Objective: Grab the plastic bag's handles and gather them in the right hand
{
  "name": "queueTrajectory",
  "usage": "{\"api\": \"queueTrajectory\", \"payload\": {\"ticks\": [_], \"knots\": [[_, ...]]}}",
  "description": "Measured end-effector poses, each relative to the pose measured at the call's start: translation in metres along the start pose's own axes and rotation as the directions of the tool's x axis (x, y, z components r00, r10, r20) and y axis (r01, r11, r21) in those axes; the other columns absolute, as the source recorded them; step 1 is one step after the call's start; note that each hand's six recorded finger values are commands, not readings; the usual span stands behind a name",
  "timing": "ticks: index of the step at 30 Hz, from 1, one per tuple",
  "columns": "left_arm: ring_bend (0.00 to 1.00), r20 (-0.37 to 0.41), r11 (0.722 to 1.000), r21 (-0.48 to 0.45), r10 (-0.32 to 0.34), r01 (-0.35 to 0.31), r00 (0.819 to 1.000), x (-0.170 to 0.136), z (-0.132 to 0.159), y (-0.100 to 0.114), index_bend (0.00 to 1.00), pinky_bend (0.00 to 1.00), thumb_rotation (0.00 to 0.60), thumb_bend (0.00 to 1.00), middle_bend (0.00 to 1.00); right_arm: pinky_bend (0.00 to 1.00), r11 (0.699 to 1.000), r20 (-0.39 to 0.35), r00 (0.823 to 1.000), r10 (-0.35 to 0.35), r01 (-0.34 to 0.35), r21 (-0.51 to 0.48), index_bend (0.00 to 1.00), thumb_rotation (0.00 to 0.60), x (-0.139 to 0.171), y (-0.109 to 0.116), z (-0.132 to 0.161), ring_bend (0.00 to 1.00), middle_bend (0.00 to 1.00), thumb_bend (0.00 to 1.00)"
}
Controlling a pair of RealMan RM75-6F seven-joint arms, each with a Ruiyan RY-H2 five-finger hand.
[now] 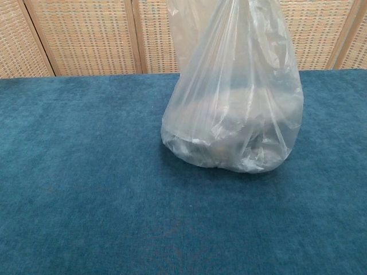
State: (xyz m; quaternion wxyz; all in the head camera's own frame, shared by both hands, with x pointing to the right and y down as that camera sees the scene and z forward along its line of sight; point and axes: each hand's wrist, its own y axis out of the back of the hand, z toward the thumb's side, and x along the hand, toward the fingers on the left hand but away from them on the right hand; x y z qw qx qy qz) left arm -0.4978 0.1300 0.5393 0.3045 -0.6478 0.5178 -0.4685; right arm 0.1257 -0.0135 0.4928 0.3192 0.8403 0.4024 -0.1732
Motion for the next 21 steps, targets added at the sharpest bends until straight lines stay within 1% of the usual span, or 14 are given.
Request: {"api": "queueTrajectory", "payload": {"ticks": [6,12,16,21], "knots": [[0.0,-0.009,1.0,-0.009,0.008,-0.008,1.0,0.0,-0.003,0.004,0.0,0.0,0.6,0.03,0.0,1.0,1.0,-0.02,1.0,0.002,-0.001,0.026,0.64,0.6,0.001,-0.013,0.027,1.0,0.83,1.0],[0.0,-0.015,1.0,-0.024,0.008,-0.008,1.0,0.001,-0.005,0.007,0.0,0.0,0.6,0.03,0.0,1.0,1.0,-0.05,0.999,-0.003,0.005,0.03,0.65,0.6,0.006,-0.033,0.066,1.0,0.83,1.0],[0.0,-0.018,1.0,-0.028,0.007,-0.007,1.0,0.001,-0.007,0.008,0.0,0.0,0.6,0.03,0.0,1.0,0.999,-0.093,0.996,-0.011,0.015,0.032,0.65,0.6,0.011,-0.046,0.097,1.0,0.83,1.0],[0.0,-0.026,1.0,-0.029,0.004,-0.004,1.0,0.002,-0.009,0.009,0.0,0.0,0.6,0.03,0.0,1.0,0.998,-0.147,0.989,-0.028,0.035,0.047,0.65,0.6,0.019,-0.053,0.13,1.0,0.83,1.0]]}}
